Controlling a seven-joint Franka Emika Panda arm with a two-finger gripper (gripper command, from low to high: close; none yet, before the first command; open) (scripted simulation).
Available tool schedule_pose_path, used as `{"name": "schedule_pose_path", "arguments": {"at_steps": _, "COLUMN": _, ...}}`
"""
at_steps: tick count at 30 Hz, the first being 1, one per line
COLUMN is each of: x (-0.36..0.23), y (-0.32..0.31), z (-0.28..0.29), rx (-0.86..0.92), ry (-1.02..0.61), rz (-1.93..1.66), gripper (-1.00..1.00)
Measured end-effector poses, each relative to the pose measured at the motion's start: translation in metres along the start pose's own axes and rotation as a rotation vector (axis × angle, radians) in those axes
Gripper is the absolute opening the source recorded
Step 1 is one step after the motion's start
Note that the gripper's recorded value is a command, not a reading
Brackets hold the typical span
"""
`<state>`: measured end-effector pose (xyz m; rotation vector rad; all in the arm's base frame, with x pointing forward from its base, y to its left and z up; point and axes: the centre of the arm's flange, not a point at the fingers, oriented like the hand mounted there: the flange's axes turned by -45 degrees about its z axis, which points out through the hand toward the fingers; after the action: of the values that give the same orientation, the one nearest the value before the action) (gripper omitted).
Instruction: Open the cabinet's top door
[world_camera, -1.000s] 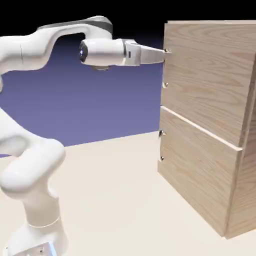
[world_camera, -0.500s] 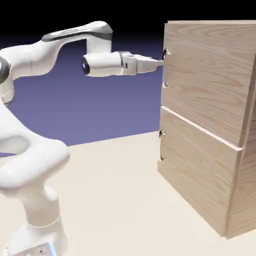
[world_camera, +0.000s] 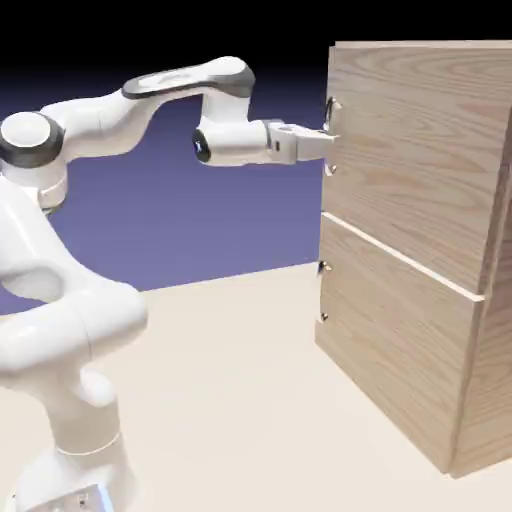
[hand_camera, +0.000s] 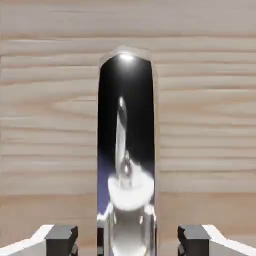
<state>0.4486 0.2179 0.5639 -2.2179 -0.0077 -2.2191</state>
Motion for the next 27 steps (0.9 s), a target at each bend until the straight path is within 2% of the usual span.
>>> {"name": "schedule_pose_path", "arguments": {"at_steps": 27, "x": 0.0, "y": 0.082, "z": -0.147, "rx": 0.37, "ry": 0.0, "rz": 0.001, "gripper": -1.0}}
